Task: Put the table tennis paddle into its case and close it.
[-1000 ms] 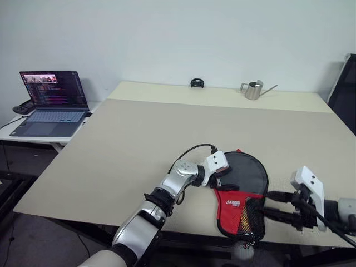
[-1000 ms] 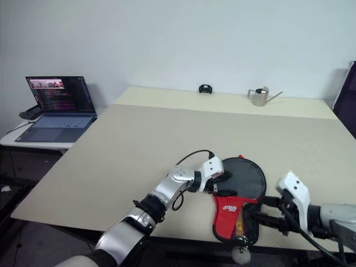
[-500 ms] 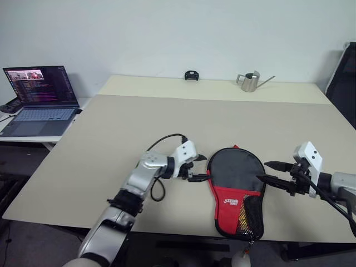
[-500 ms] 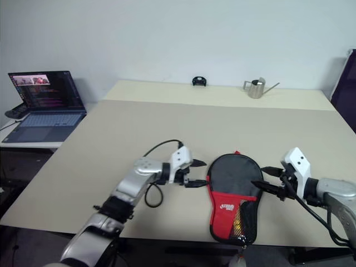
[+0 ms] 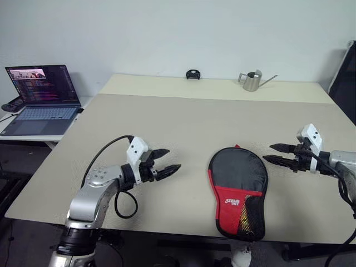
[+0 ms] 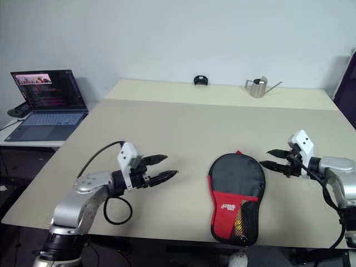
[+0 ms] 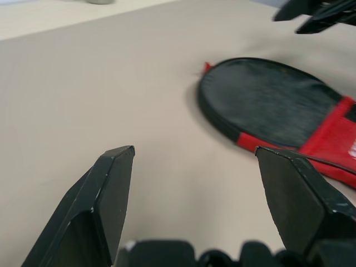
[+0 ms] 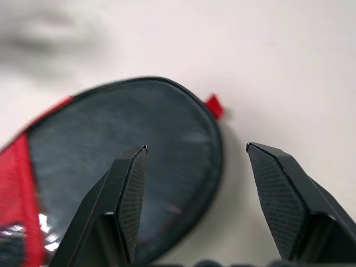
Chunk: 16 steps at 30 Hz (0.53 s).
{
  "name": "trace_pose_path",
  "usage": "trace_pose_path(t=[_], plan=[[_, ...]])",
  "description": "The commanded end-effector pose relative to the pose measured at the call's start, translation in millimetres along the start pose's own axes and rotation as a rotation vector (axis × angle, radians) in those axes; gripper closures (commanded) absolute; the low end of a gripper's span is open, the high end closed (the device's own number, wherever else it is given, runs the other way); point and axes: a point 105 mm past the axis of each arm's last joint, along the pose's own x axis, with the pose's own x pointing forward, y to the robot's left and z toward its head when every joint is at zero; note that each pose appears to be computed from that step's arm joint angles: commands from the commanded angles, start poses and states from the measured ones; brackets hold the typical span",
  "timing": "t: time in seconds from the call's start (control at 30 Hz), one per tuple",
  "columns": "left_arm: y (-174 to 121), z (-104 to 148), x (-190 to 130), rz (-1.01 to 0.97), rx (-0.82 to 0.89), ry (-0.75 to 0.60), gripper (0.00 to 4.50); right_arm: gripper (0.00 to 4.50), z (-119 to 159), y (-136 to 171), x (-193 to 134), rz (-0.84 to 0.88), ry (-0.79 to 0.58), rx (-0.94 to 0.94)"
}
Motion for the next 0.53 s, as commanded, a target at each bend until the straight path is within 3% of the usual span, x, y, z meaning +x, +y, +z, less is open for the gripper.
trace_pose_path(t=[0.03, 0.27, 0.53], plan=[[4.3, 16.3, -5.3, 0.086, 0.07, -0.039, 0.71, 1.41, 8.2, -19.9, -11.4, -0.045, -0.007, -0.042], [9.7, 17.2, 4.0, 0.12, 0.14, -0.022, 0.71, 1.41, 13.9, -44.8, -22.1, -0.137, 0.003, -0.058], [17.4, 9.1, 25.0, 0.056, 0.192, 0.025, 0.71, 1.41, 6.6, -42.5, -40.3, -0.147, 0.051, -0.026]])
